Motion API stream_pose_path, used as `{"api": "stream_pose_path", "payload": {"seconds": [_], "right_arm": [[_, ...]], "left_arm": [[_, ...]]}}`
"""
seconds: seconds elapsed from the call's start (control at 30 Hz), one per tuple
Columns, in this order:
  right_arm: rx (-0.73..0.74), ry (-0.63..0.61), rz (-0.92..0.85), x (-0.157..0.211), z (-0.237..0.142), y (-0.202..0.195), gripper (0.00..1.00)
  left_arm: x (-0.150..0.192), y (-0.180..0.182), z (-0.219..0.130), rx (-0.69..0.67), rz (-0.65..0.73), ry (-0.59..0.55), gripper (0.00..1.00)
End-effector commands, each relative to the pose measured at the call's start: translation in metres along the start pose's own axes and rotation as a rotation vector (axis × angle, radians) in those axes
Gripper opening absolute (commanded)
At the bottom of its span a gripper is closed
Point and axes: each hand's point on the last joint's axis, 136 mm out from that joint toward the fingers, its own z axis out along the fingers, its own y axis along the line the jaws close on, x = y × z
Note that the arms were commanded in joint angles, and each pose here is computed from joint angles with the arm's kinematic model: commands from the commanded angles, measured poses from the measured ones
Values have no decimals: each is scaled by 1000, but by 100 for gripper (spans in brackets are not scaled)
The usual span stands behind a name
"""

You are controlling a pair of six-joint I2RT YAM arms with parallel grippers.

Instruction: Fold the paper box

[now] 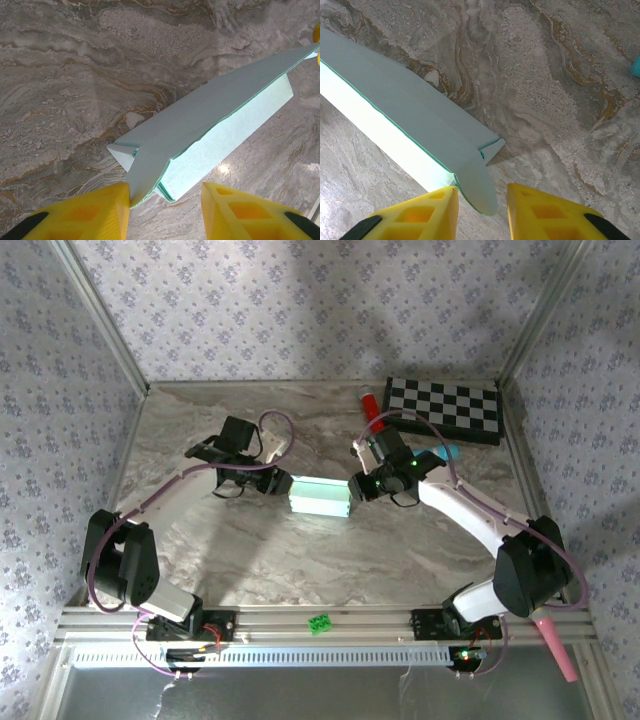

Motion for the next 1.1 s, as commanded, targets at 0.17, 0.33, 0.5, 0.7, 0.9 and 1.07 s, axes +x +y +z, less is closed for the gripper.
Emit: {"api": "stream_pose_path", "payload": {"seconds": [0.17, 0.33, 0.5, 0.7, 0.9, 1.07], "right_arm": [[22, 51, 18, 15, 6, -4, 30], [14, 52, 16, 15, 6, -2, 27], [5, 50, 16, 15, 6, -1, 23], [-5, 43, 22, 12, 6, 0, 21], [-22, 37, 32, 9, 8, 4, 19], [-26, 33, 44, 6, 9, 5, 19]], "left_arm": [[1, -3, 2, 26, -25, 2, 37], [3, -4, 4, 33, -30, 14, 35], [5, -6, 6, 33, -36, 24, 32], [6, -9, 7, 34, -40, 30, 28], [6, -14, 9, 35, -34, 37, 25], [7, -14, 10, 27, -34, 44, 23]]}}
